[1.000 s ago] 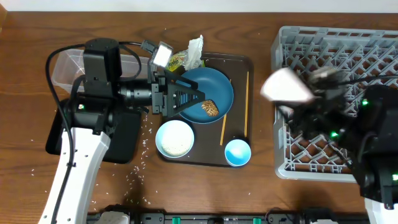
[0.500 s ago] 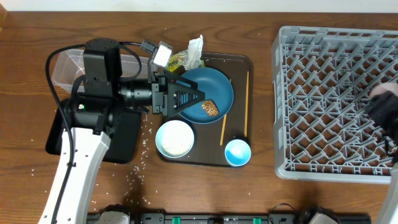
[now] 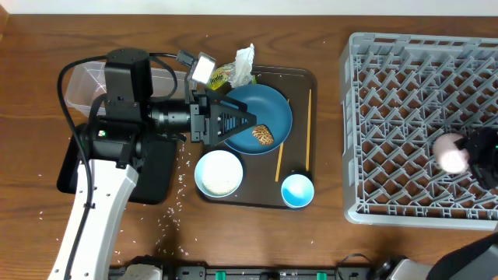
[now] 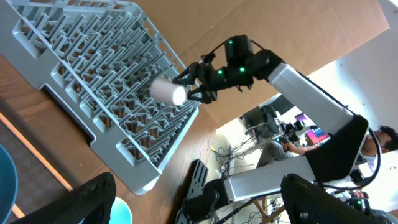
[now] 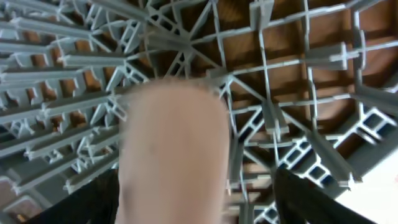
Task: Sort waste into correct bins and load items into the dishwasher rack
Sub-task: 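Carry the pink cup with the right gripper into the dish rack, then place the pink cup upside down in the rack and release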
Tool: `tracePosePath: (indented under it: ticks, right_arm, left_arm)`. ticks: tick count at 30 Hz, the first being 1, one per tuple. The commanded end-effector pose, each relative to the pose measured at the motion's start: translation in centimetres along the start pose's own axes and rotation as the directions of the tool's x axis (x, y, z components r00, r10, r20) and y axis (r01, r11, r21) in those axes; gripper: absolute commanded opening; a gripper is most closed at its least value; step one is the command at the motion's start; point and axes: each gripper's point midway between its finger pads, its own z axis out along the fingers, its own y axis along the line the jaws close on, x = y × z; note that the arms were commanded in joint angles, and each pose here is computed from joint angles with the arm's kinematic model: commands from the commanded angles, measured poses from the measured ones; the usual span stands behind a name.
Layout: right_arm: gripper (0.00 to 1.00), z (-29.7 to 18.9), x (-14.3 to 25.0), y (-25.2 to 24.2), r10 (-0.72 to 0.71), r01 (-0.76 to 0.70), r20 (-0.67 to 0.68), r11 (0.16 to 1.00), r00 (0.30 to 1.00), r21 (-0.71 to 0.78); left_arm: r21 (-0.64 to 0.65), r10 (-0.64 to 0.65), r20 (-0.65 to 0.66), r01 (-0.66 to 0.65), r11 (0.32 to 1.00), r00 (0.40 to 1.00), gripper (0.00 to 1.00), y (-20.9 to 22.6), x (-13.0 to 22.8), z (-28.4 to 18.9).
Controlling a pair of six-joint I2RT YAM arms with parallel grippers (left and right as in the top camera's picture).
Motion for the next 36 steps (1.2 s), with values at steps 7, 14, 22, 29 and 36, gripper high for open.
tracePosePath:
  ticks: [7,14,22,29,36]
  right_arm:
    - [0.76,0.5,-0.8,0.9,-0.029,0.029,0.002,0.998,1.0,-0.051]
    - [0.75,-3.3,0.5,6.5,-0.238,0.239,0.046,0.903,0.97,-0.358]
    - [0.79,-12.1,5.3,11.7,-0.415,0.483,0.251,0.695,0.875,-0.533]
    - [0.61,-11.0,3.7,8.5,-0.333,0.4,0.287,0.891,0.898,-0.217]
    - [0.13,-7.8,-2.0,6.0,-0.184,0.205,0.354,0.978,0.917,-0.025]
  left_arm:
    - [0.004,0.004,0.004,-0.004,1.0,1.0,0.86,-0.3,-0.3,-0.2]
    - [-0.07,-0.01,0.012,0.011,0.997,1.0,0.85,1.0,-0.1,-0.2]
    - [-0.638,-0.189,-0.062,0.106,0.763,0.98,0.81,10.0,5.7,-1.8]
    - [-0.753,-0.202,-0.225,-0.038,0.657,0.953,0.76,10.6,9.7,-0.9]
    - [-0.786,-0.228,-0.309,-0.113,0.607,0.923,0.76,10.8,11.8,-0.6]
